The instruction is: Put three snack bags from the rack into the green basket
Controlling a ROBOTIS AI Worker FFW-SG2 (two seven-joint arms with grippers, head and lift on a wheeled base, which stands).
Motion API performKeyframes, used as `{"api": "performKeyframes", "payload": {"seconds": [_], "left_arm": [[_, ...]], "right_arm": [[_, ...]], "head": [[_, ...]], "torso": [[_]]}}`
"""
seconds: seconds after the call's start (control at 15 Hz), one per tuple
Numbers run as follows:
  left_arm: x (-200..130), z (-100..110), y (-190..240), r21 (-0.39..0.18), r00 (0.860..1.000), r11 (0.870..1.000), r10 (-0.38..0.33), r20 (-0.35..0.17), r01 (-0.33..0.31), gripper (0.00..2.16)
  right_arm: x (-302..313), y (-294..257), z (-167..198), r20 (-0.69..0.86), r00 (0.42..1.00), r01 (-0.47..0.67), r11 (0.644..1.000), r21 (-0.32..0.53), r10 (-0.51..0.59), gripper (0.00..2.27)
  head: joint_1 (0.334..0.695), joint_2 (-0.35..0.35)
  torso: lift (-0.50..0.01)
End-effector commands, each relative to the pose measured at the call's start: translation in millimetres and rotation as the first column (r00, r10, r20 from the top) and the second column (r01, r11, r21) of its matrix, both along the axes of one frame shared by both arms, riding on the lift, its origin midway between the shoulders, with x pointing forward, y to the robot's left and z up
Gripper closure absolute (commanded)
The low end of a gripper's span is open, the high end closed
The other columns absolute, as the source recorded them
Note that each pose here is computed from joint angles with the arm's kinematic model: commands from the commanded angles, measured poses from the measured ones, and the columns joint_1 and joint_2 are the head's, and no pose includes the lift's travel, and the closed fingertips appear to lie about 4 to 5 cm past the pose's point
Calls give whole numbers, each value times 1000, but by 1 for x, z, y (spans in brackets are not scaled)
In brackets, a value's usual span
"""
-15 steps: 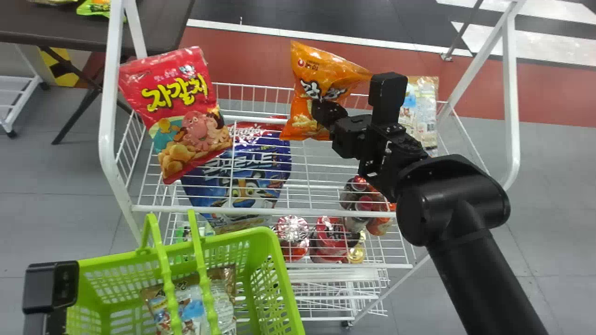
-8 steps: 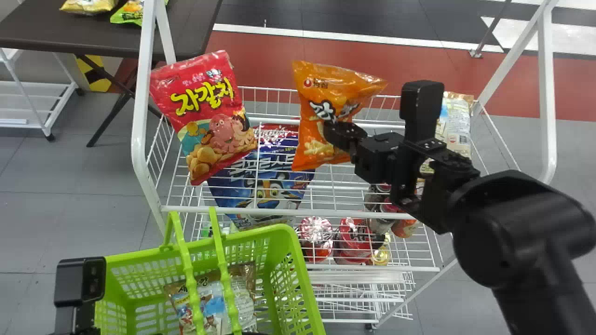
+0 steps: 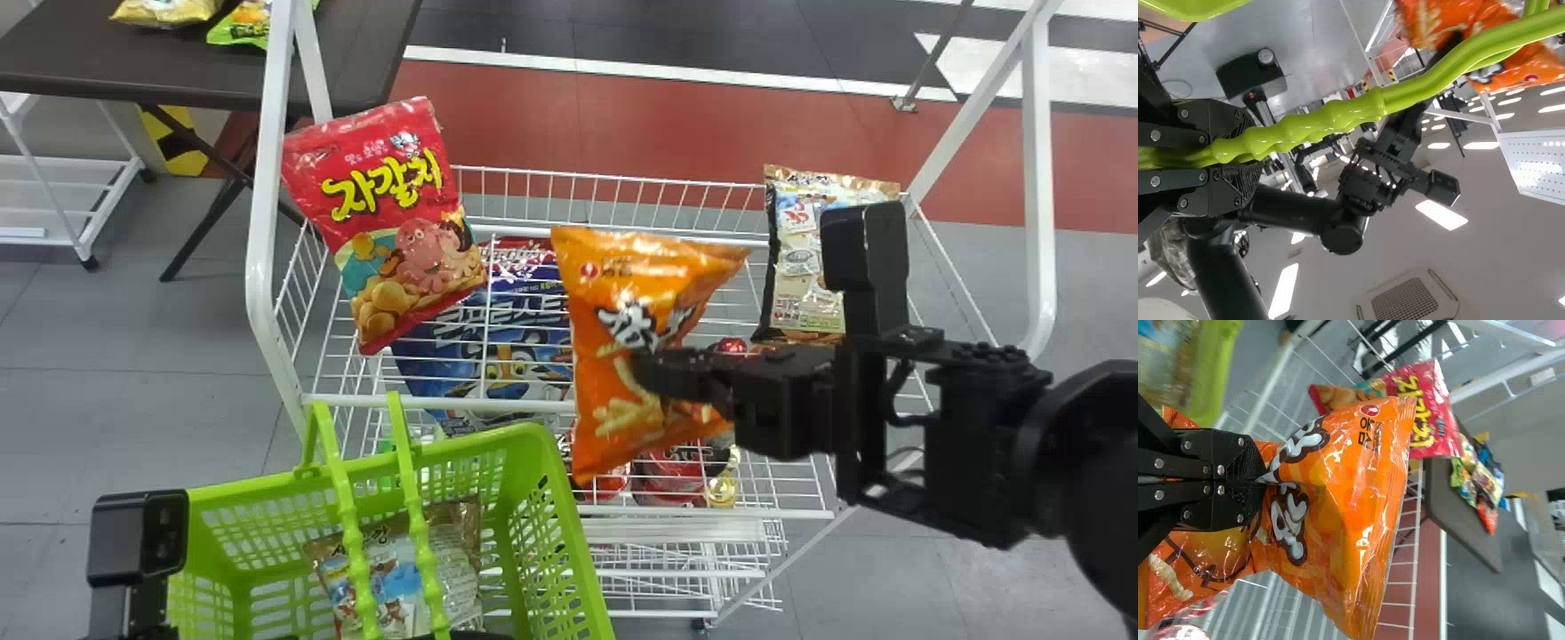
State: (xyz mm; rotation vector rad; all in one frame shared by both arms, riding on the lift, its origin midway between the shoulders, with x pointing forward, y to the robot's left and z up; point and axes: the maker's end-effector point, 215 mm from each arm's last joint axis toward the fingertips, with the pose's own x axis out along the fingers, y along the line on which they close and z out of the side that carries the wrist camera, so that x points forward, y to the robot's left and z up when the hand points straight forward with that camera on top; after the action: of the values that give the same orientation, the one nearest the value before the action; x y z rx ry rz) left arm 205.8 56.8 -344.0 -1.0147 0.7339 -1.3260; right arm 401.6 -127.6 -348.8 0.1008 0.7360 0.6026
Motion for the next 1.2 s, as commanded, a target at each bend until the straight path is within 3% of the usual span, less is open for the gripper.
{"api": "performKeyframes", "payload": {"seconds": [0.0, 0.27, 0.53, 0.93, 1.0, 1.07, 1.13], "left_arm": [[0, 0, -2, -4, 1000, 1000, -2, -1, 2, 2148], [-1, 3, -7, -7, 1000, 1000, -14, 3, 14, 2148], [-2, 4, -9, -10, 1000, 1000, -19, 5, 19, 2145], [-2, 4, -10, -8, 1000, 1000, -20, 4, 20, 2148], [-2, 5, -10, -11, 1000, 1000, -21, 5, 21, 2148], [-2, 4, -10, -8, 1000, 1000, -20, 4, 20, 2148], [-1, 4, -9, -7, 1000, 1000, -18, 7, 18, 2148]], "right_arm": [[-35, 9, -1, -78, 995, -62, 998, 25, 64, 2250], [-81, 51, -1, -151, 972, -167, 981, 102, 181, 2250], [-106, 92, -2, -183, 948, -226, 956, 185, 260, 2250], [-123, 121, -26, -257, 927, -197, 937, 289, 274, 2240], [-124, 125, -30, -265, 923, -197, 934, 298, 279, 2020], [-127, 125, -32, -273, 919, -198, 933, 301, 283, 1396], [-128, 127, -32, -276, 917, -201, 930, 307, 289, 461]], "head": [[695, -138], [695, -115], [695, -31], [695, 71], [695, 93], [695, 103], [695, 110]], "torso": [[0], [0], [0], [0], [0], [0], [0]]}}
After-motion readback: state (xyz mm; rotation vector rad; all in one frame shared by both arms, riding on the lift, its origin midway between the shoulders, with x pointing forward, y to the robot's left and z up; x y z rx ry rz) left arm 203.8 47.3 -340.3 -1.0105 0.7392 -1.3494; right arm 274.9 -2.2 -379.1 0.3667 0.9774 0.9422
